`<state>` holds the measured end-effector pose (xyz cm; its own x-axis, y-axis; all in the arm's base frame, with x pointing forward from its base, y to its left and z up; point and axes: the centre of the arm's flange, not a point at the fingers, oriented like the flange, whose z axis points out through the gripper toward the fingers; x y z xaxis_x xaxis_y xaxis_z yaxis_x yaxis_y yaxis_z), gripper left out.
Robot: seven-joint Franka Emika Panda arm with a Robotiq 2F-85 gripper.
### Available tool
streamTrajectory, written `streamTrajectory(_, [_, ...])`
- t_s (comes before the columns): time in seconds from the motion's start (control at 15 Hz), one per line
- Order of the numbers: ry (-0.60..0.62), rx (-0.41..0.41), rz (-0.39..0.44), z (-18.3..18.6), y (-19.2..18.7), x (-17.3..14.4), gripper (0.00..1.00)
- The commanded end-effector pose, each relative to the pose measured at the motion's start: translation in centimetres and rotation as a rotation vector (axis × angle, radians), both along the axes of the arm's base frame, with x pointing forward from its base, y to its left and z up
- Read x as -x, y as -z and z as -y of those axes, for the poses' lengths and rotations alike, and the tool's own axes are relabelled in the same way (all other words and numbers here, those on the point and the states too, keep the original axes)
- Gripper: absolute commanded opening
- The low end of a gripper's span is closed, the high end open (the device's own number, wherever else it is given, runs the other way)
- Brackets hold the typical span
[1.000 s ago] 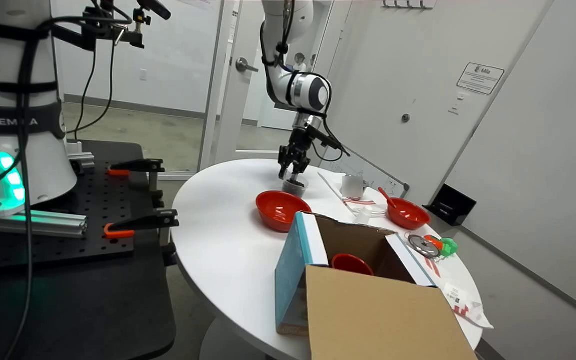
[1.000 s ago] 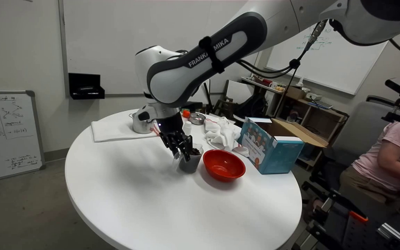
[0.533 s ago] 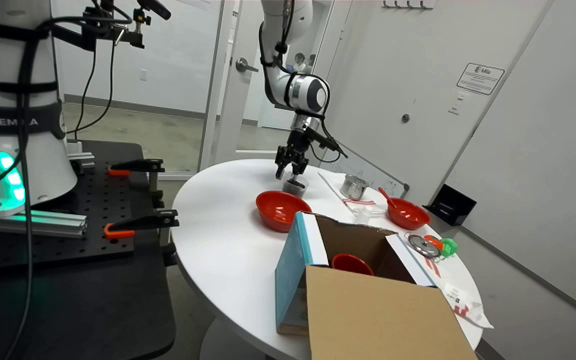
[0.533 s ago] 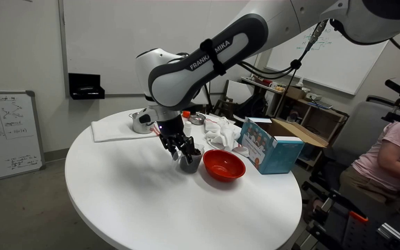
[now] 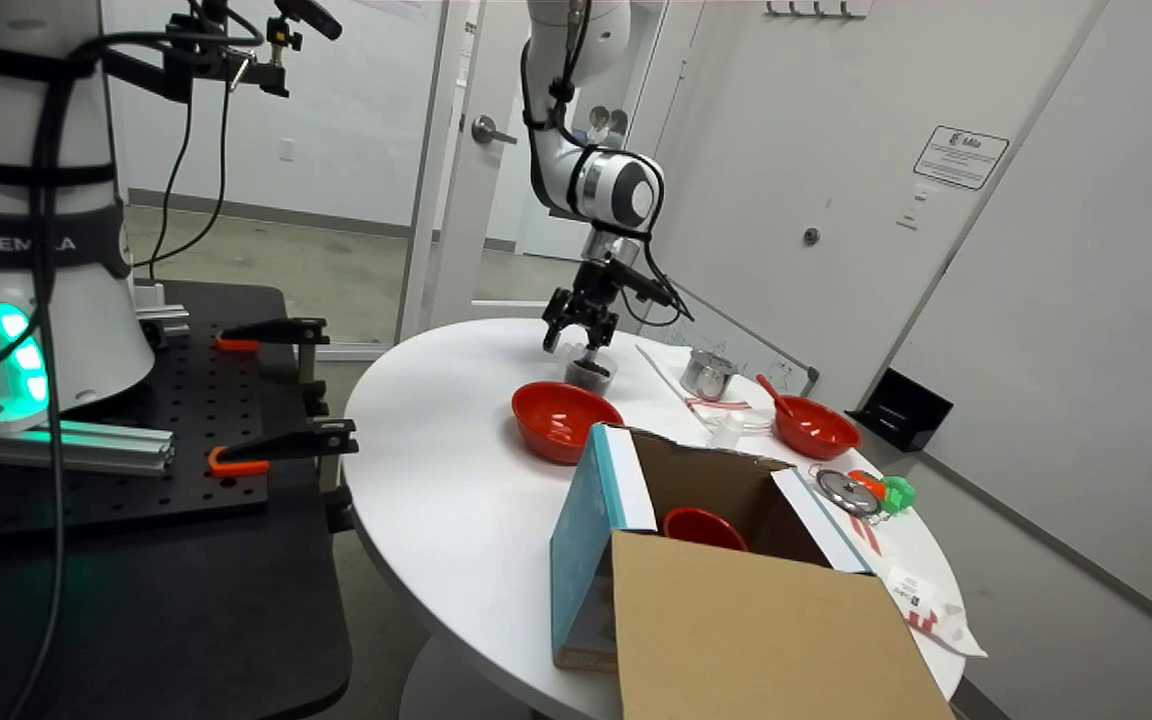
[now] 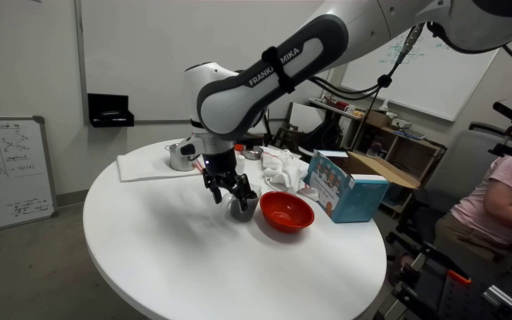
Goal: Pour some contents from the jug into the red bowl
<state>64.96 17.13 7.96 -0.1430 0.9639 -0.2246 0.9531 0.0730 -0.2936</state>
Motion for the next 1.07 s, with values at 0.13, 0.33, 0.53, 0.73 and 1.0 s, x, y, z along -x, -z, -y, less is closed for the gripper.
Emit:
streamTrajectory(0.13, [0.096,-0.105,0.016,1.11,-1.17,1.09,0.72])
streamTrajectory(0.33, [0.122,-0.125,0.026,1.37,-1.22,1.10,0.62])
streamTrajectory(0.53, [0.134,-0.138,0.034,1.49,-1.11,1.13,0.40])
streamTrajectory(0.73, [0.160,-0.141,0.025,1.52,-1.02,1.01,0.16])
streamTrajectory(1.0, [0.225,-0.126,0.008,1.57,-1.29,0.82,0.06])
